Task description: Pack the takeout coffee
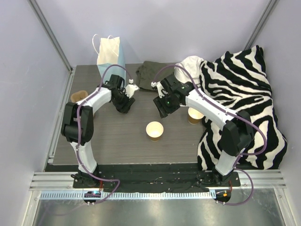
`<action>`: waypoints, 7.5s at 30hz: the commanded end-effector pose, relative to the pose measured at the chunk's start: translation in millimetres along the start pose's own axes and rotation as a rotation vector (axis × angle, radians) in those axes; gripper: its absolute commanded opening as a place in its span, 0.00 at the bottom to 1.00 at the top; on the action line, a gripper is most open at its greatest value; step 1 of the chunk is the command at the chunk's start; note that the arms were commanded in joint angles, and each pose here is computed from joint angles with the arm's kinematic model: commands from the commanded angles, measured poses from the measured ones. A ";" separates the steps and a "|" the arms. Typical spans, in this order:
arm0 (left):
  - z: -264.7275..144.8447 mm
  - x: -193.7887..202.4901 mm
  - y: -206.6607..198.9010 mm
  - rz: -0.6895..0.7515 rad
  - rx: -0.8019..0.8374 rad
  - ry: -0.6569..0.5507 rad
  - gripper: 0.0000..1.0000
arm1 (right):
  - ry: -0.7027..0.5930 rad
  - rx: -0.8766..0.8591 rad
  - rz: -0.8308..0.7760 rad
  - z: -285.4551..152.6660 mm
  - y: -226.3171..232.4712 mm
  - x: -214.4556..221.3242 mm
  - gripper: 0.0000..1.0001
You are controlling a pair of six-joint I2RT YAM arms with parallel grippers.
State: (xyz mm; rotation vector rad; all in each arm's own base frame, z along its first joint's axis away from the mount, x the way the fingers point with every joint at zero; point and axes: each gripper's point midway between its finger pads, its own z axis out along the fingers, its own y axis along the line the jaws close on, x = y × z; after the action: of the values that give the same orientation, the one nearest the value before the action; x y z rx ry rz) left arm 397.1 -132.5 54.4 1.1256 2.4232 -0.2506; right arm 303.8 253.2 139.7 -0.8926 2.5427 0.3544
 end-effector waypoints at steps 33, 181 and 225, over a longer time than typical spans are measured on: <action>-75.1 -37.3 -28.2 -0.089 0.085 -0.153 0.00 | -0.166 -0.139 0.026 -18.6 13.6 -49.2 0.57; -44.6 50.0 17.6 -0.526 0.196 -0.084 0.00 | -0.423 -0.266 0.421 -43.9 -55.6 -81.4 0.62; -174.5 -78.4 -217.5 0.522 0.066 -0.436 0.00 | -0.381 -0.818 0.245 -98.2 90.5 -69.3 0.88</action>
State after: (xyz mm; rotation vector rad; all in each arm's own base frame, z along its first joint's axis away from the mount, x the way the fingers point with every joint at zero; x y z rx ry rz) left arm 216.1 -252.4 218.7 1.5266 1.7718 -0.3328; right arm 260.4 310.0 233.8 -0.6125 2.2853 1.5138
